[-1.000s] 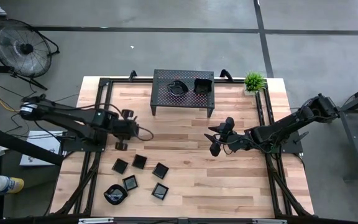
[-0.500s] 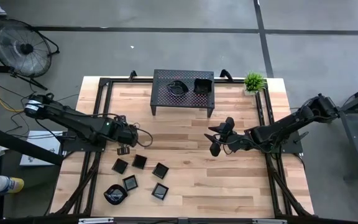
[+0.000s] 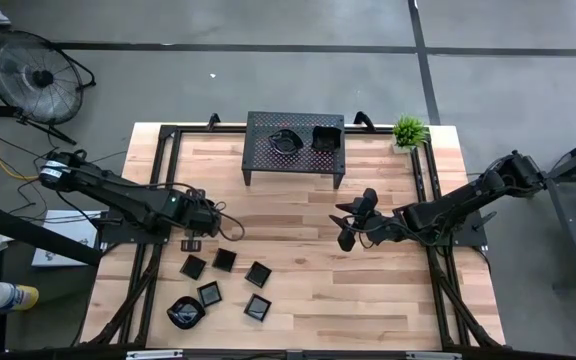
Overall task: Pick & Place Mini shaped plates
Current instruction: Stack the black distorted square plate on top of the black distorted square plates on the shelf
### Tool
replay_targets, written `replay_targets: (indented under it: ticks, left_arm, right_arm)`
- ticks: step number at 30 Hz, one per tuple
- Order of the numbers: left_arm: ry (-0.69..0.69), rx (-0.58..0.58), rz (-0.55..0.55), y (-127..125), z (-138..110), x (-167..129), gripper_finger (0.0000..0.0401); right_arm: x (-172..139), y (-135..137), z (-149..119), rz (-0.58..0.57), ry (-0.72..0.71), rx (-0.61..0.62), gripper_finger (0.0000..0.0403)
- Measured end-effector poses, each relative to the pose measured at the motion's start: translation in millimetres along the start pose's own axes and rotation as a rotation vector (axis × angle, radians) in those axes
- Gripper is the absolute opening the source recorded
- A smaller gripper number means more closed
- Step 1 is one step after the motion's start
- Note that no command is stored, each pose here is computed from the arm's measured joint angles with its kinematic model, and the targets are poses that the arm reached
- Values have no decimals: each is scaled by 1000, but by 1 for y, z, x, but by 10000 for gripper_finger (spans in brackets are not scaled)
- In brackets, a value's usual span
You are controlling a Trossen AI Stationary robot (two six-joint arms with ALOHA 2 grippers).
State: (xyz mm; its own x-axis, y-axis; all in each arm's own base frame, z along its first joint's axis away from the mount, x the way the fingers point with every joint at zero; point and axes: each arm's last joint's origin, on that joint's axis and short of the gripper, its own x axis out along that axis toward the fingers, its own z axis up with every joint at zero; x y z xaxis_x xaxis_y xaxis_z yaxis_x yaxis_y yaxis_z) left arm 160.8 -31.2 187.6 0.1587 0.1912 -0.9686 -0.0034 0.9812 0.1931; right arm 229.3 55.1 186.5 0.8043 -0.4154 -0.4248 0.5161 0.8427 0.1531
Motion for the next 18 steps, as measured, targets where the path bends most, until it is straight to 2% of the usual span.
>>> replay_targets:
  ticks: [5, 9, 18]
  left_arm:
    - [28, 7, 8, 1, -3, 0, 136]
    - [45, 56, -2, 1, -4, 0, 150]
    - [89, 175, -22, -2, -9, 13, 155]
  right_arm:
    - [0, -1, -1, -6, 9, -9, 177]
    - [0, -1, -2, -10, 15, -16, 177]
    - [11, 2, -15, -29, 52, -32, 177]
